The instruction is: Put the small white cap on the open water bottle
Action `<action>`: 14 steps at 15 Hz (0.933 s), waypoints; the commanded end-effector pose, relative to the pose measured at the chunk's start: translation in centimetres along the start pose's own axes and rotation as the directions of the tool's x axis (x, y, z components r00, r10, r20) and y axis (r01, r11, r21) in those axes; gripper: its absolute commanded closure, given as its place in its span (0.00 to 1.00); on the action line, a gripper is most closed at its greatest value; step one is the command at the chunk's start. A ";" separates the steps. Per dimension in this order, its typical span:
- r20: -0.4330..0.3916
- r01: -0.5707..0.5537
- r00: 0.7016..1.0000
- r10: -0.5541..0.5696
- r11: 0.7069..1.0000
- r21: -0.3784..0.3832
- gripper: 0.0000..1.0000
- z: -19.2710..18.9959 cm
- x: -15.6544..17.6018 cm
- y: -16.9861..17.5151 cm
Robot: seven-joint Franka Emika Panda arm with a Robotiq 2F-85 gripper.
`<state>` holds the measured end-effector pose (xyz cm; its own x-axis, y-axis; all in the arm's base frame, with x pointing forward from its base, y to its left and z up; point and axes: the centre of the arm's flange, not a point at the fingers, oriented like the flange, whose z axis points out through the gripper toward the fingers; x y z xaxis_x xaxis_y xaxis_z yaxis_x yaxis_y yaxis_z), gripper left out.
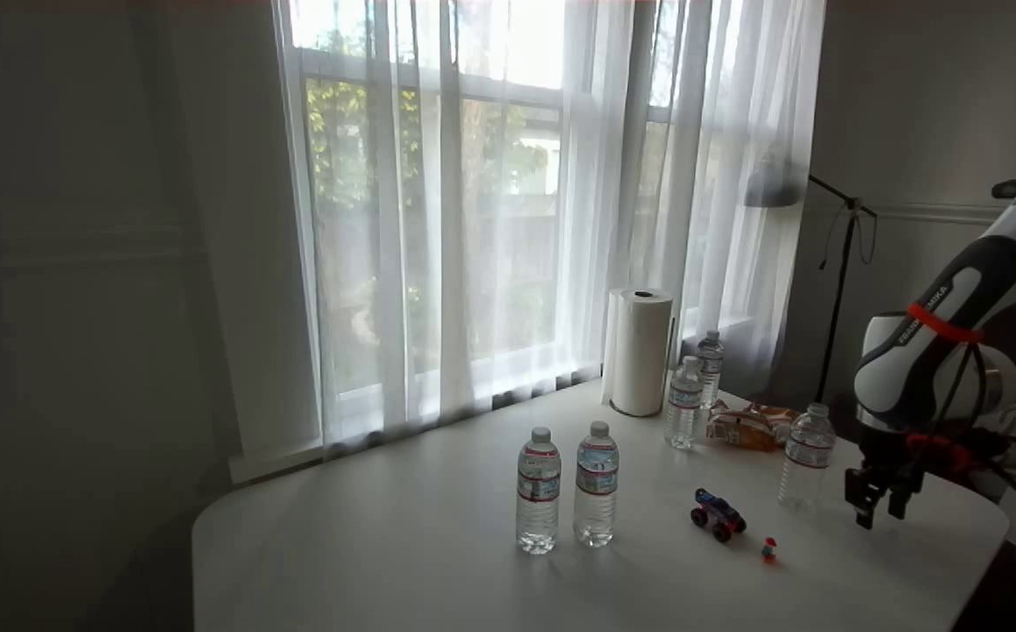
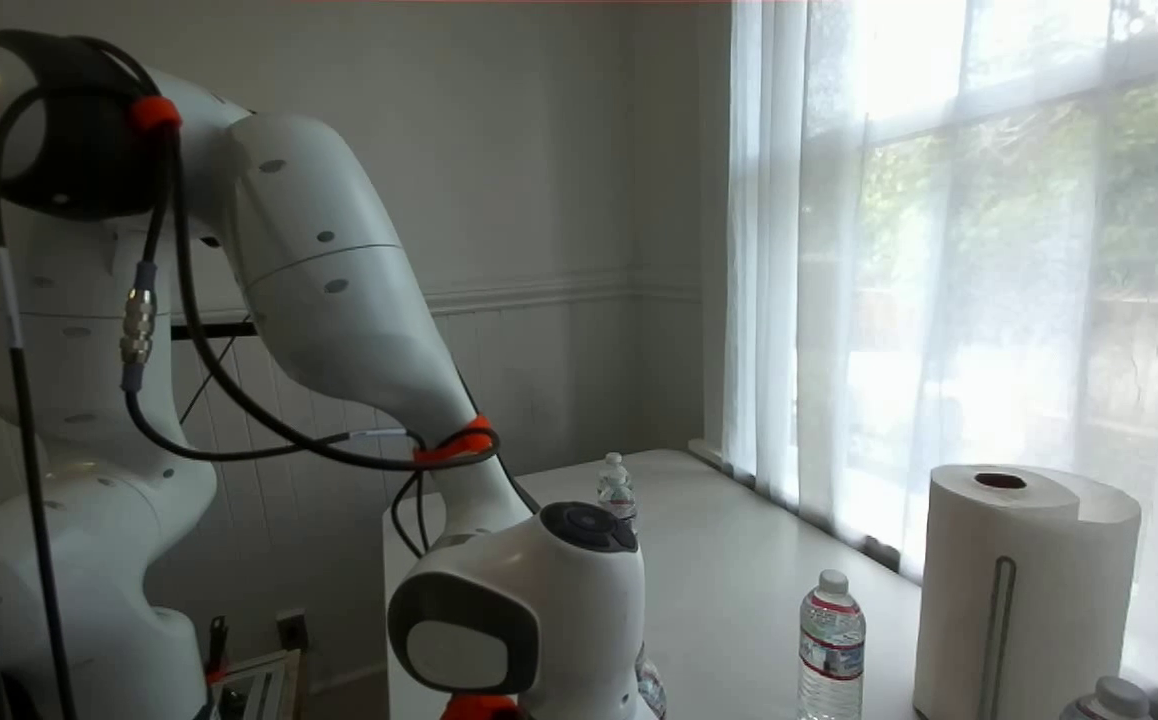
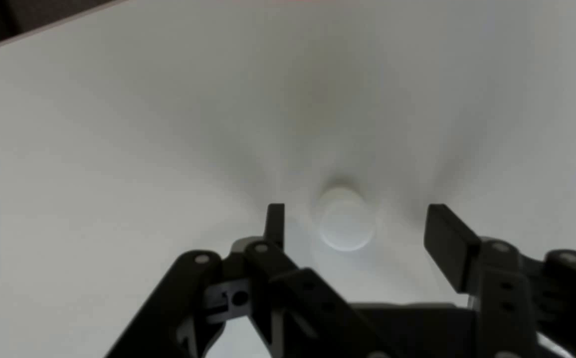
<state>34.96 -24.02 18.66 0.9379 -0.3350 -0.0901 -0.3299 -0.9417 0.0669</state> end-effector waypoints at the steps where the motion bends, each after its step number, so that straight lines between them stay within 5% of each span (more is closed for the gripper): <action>1: -0.011 -0.004 1.000 0.004 1.000 0.004 0.34 0.3 0.5 0.4; 14: 0.004 0.001 1.000 -0.001 1.000 -0.008 0.48 0.4 0.6 0.5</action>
<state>35.21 -24.22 18.57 0.9381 -0.3346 -0.0897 -0.3292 -0.9417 0.0699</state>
